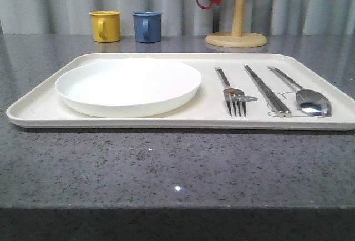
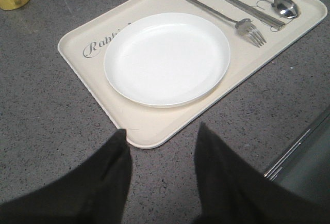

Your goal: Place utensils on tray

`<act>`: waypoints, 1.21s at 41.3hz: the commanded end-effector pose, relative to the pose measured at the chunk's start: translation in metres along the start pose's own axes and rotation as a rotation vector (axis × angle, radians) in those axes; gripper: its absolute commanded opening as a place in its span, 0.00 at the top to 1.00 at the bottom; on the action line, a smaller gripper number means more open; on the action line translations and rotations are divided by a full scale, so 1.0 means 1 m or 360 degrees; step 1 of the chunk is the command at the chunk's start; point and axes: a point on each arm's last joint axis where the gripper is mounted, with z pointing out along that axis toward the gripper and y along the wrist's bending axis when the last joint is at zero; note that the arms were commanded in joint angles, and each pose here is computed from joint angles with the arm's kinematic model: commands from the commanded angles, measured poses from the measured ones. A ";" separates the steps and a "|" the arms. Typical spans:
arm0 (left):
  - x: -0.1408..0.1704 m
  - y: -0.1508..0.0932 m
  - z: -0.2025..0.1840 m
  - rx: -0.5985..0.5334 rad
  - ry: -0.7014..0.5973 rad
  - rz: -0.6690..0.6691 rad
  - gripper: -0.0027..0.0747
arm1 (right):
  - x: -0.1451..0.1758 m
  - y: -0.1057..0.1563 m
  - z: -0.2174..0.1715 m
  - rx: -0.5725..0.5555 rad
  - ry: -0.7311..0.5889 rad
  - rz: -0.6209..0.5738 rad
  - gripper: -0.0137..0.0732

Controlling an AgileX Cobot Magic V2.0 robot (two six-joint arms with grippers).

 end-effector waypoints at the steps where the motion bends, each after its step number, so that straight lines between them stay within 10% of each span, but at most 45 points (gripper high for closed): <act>1: -0.013 0.000 -0.005 0.0005 -0.0157 -0.0020 0.83 | -0.011 -0.001 -0.004 0.0026 -0.0129 0.0004 0.74; 7: -0.013 0.000 -0.005 0.0005 -0.0157 -0.0020 0.99 | -0.013 -0.001 -0.004 0.0026 -0.0164 0.0005 0.98; 26: -0.003 0.000 -0.010 -0.0017 -0.0222 -0.0025 0.99 | -0.012 0.000 -0.004 0.0011 -0.0138 0.0012 0.98; 50: 0.148 0.003 0.030 -0.0852 -0.0945 -0.0391 0.99 | -0.011 0.000 -0.004 0.0010 -0.0130 0.0012 0.98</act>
